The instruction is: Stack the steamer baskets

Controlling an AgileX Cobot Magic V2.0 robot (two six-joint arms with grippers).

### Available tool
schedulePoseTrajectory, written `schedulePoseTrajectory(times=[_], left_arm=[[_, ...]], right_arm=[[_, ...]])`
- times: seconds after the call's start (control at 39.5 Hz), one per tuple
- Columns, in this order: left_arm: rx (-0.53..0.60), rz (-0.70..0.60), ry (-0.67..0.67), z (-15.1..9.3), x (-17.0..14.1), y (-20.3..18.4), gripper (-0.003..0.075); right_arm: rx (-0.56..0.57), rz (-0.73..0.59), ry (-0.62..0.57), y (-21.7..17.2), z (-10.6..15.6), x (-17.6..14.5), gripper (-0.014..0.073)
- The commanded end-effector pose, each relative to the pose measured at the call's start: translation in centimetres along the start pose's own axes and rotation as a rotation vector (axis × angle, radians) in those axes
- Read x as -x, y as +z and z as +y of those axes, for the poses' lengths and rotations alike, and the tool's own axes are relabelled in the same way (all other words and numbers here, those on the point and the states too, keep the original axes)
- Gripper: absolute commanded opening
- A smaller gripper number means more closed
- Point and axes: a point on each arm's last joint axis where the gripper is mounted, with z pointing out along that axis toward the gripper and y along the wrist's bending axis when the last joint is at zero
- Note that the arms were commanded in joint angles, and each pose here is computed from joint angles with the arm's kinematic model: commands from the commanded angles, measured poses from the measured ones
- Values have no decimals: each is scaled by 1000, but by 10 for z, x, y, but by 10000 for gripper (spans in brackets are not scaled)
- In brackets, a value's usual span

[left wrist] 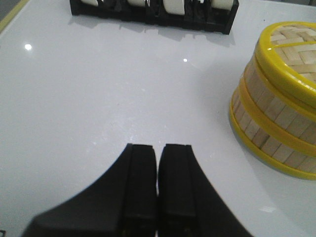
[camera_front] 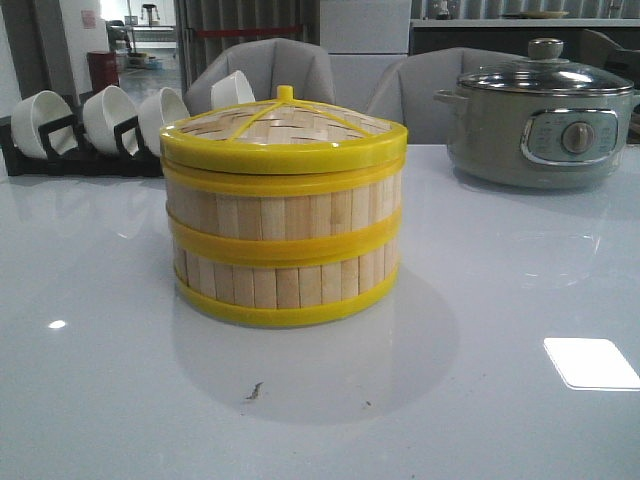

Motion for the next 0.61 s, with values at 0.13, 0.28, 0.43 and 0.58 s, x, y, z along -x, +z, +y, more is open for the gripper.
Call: schedulePoseTrajectory(times=[0.13, 0.28, 0.43, 0.58], left_arm=[[-45, -322, 130, -3, 18, -34, 88], [-74, -425, 96, -1, -1, -49, 88], [-84, -489, 57, 4, -31, -52, 88], [-92, -504, 48, 7, -60, -42, 88]], right_arm=[[-6, -100, -21, -1, -1, 17, 63], [-6, -100, -21, -1, -1, 17, 63], [-6, -100, -21, -1, -1, 17, 63], [-6, -100, -21, -1, -1, 17, 63]])
